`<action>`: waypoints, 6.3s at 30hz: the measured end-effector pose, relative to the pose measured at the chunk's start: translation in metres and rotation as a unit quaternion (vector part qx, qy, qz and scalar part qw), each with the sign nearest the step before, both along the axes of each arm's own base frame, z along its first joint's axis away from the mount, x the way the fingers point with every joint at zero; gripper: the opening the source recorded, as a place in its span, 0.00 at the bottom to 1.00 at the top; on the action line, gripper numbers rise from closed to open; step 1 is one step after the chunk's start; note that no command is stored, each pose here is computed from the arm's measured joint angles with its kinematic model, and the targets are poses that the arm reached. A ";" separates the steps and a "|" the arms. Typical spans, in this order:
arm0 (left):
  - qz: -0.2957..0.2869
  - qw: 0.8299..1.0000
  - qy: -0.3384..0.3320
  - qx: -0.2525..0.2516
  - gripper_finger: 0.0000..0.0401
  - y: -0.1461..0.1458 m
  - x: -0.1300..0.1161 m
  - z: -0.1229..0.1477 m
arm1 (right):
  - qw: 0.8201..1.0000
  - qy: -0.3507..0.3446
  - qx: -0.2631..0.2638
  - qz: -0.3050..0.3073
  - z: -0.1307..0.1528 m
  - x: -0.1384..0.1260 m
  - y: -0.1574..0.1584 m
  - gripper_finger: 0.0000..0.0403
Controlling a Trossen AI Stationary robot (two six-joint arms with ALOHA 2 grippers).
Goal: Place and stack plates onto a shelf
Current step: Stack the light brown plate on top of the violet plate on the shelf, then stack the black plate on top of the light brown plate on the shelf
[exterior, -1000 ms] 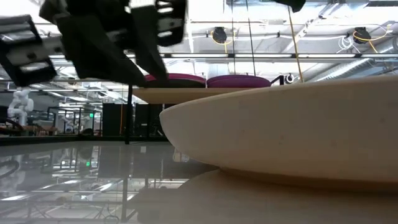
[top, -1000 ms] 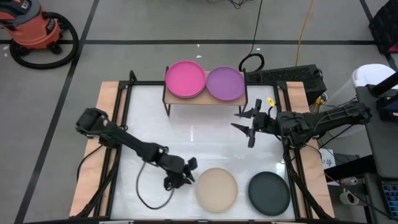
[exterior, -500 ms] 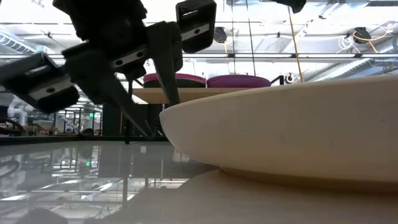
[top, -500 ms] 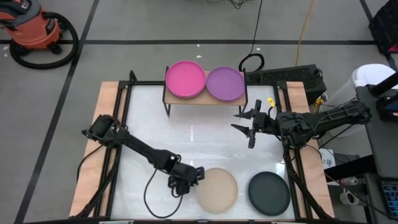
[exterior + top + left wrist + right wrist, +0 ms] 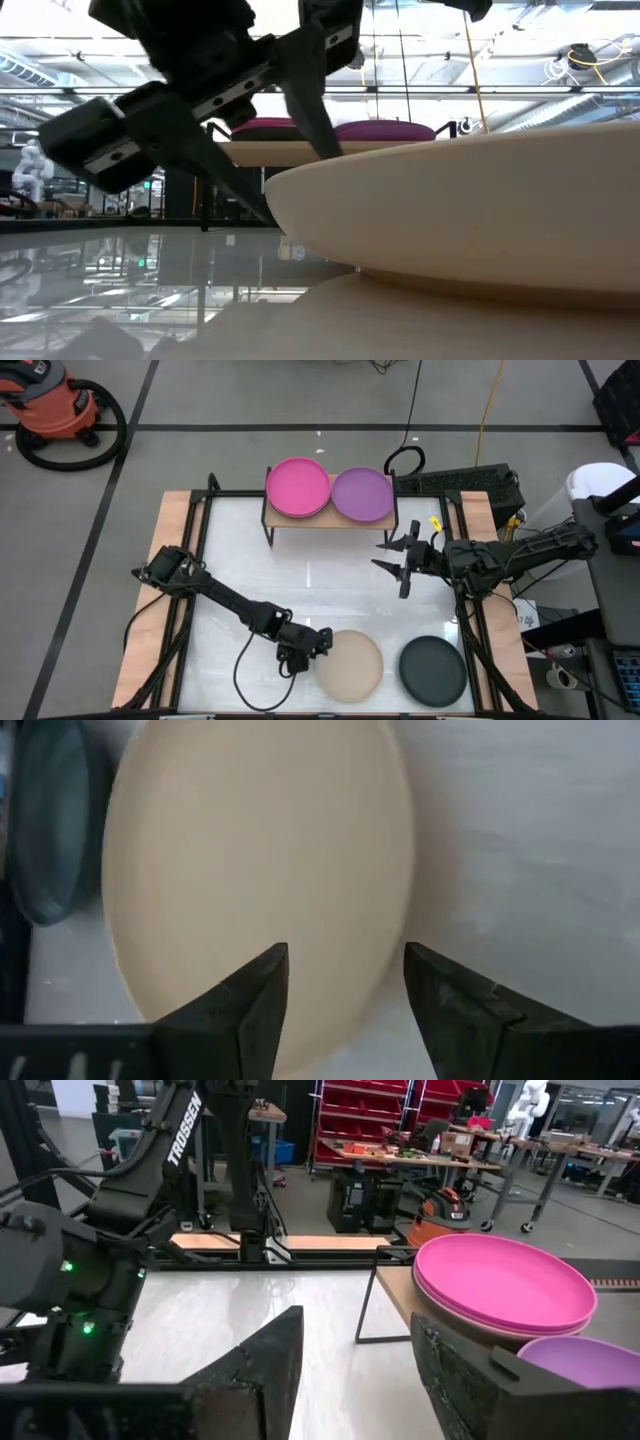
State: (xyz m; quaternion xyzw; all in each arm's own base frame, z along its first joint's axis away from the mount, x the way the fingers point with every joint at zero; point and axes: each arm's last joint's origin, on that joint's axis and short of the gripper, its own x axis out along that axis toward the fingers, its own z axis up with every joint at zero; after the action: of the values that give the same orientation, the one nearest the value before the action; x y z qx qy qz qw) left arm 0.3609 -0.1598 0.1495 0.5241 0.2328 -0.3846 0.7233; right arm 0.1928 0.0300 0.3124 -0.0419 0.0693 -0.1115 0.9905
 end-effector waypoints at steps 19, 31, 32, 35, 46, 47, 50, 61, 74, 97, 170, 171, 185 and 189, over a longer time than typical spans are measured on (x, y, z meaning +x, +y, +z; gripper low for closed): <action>0.078 0.995 -0.045 0.050 0.03 0.019 0.000 0.027 | 1.000 -0.001 0.004 0.000 0.000 -0.001 0.000 0.42; 0.199 0.952 -0.174 0.155 0.03 0.126 -0.013 0.124 | 0.995 -0.102 0.005 0.011 0.027 -0.020 -0.001 0.42; 0.211 0.945 -0.188 0.167 0.03 0.141 -0.011 0.128 | 0.994 -0.111 0.000 0.015 0.029 -0.021 -0.001 0.42; 0.242 0.929 -0.187 0.207 0.03 0.185 -0.008 0.140 | 0.989 -0.142 -0.014 0.024 0.037 -0.025 0.002 0.42; 0.297 0.922 -0.084 0.232 0.05 0.278 0.032 0.174 | 0.985 -0.160 -0.057 0.033 0.042 -0.027 0.007 0.42; 0.299 0.922 -0.079 0.232 0.06 0.282 0.037 0.174 | 0.985 -0.160 -0.057 0.033 0.042 -0.027 0.007 0.42; 0.301 0.924 -0.058 0.229 0.06 0.293 0.051 0.166 | 0.985 -0.157 -0.057 0.033 0.042 -0.027 0.007 0.42; 0.346 0.915 -0.024 0.207 0.24 0.318 0.068 0.148 | 0.987 -0.150 -0.054 0.035 0.040 -0.026 0.007 0.42; 0.443 0.884 -0.087 0.119 0.42 0.297 0.005 0.237 | 0.989 -0.128 -0.060 0.037 0.037 -0.028 0.006 0.42; 0.386 0.823 -0.342 -0.238 0.42 0.237 -0.145 0.265 | 0.981 0.179 0.072 -0.028 0.005 -0.033 0.004 0.42; 0.332 0.769 -0.336 -0.430 0.42 0.194 -0.166 0.126 | 0.914 0.335 0.221 0.063 -0.089 -0.018 0.028 0.00; 0.332 0.769 -0.336 -0.431 0.42 0.194 -0.166 0.126 | 0.928 0.306 0.206 0.053 -0.081 -0.018 0.024 0.00; 0.333 0.768 -0.335 -0.433 0.42 0.194 -0.166 0.126 | 0.980 -0.016 0.062 -0.186 -0.009 -0.020 -0.039 0.00; 0.333 0.768 -0.335 -0.433 0.42 0.194 -0.166 0.126 | 0.970 -0.057 0.069 -0.227 -0.003 -0.018 -0.061 0.00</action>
State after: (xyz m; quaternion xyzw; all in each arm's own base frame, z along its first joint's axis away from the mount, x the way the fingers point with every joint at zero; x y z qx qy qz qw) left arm 0.1947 0.0342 0.2752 0.1401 -0.0553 0.0203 0.9884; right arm 0.1748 -0.0308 0.3094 0.0500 0.0284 -0.3303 0.9421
